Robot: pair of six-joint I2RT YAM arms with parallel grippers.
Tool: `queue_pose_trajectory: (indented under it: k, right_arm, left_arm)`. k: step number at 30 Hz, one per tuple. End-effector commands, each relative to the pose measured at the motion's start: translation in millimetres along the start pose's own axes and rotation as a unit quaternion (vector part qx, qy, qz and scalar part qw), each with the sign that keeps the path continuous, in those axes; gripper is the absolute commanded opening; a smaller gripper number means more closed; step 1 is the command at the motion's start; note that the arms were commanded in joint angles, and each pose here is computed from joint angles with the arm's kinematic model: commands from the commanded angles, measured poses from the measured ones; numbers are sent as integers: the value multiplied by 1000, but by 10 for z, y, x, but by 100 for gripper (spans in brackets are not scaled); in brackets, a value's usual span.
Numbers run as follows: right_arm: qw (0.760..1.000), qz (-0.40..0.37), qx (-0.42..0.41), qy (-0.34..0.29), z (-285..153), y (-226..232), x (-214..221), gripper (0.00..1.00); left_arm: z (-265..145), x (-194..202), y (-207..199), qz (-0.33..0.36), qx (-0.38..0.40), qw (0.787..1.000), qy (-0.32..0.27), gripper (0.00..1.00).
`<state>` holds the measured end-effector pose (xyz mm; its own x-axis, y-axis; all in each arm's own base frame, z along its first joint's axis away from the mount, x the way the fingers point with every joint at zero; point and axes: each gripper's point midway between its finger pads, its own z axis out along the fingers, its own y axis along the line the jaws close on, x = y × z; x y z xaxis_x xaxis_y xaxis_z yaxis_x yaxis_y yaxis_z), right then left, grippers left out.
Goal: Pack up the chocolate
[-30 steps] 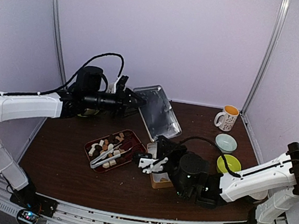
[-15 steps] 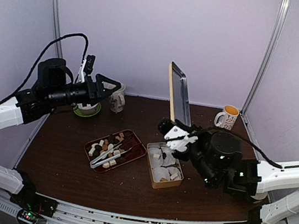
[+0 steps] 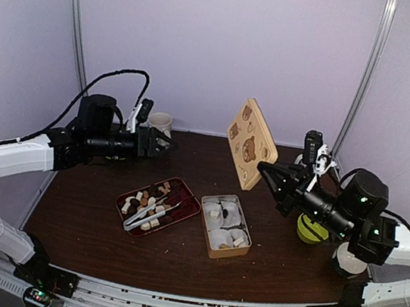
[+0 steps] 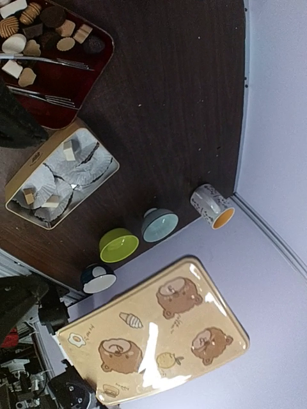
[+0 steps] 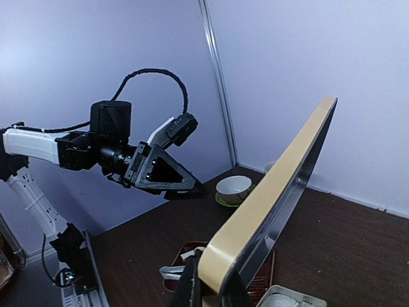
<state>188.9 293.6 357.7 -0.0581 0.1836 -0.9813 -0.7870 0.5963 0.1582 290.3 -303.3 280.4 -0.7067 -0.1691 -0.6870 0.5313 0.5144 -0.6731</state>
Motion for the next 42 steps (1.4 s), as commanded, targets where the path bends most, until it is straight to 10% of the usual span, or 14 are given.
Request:
queue_pose_trajectory:
  k: [1,17,35,42]
  right_arm:
    - [985,132,-110,3,-14,230,-23,0]
    - [915,254,-292,117,178,545,51,0]
    - [902,272,-297,155,312,417,249,1]
    - [907,279,-267,169,299,265,440,12]
  left_arm:
    - [45,-22,-220,53,68,996,4,71]
    - [-160,133,-330,77,198,977,33,75]
    - [83,452,-177,3,226,971,76,66]
    - [27,392,-346,10,282,956,73,20]
